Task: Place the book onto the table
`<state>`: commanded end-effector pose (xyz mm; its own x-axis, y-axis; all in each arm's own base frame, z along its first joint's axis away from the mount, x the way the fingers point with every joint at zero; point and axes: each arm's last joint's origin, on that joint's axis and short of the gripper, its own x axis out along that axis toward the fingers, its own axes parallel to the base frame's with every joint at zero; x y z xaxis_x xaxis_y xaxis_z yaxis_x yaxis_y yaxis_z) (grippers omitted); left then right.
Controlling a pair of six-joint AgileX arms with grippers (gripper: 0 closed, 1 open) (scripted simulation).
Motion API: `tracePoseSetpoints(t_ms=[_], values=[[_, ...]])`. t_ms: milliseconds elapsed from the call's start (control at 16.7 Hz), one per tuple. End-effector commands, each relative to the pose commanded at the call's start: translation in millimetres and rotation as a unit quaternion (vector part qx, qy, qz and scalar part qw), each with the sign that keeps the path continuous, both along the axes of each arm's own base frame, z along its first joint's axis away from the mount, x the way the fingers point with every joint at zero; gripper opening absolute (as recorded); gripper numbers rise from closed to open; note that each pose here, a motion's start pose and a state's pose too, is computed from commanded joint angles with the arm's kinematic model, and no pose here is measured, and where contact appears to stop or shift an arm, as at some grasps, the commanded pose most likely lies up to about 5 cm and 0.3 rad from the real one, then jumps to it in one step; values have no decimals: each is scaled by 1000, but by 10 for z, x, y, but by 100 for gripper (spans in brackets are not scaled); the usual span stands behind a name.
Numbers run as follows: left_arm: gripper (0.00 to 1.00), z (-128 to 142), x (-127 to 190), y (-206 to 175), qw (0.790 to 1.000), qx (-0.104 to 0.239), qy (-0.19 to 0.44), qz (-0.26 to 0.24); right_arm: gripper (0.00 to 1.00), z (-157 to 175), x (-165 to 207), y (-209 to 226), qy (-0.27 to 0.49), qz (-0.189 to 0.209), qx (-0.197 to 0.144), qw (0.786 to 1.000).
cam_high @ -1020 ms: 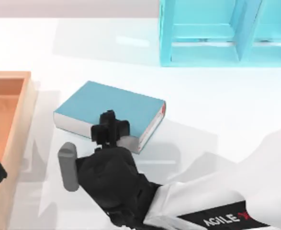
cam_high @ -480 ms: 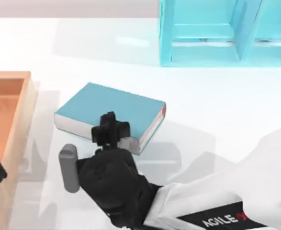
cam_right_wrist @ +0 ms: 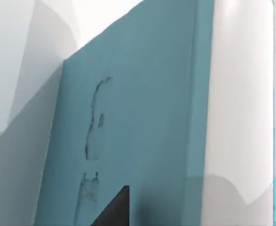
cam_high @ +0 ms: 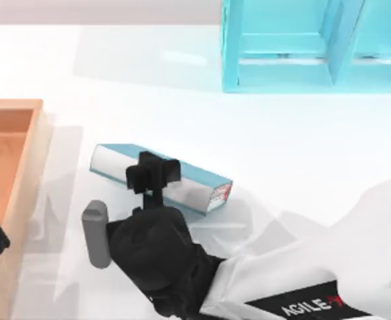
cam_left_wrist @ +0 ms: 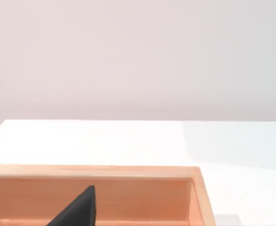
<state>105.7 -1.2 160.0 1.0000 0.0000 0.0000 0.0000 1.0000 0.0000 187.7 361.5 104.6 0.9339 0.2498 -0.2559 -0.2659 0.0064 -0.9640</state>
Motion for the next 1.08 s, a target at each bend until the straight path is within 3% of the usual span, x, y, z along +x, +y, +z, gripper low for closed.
tracePoseSetpoints(t_ms=[660,1080], values=[[100,0,0,0,1000,0,0,0,100,-12,-60,12,3,0,-2,1000],[100,0,0,0,1000,0,0,0,100,-30,-1042,68,17,0,-21,1000]])
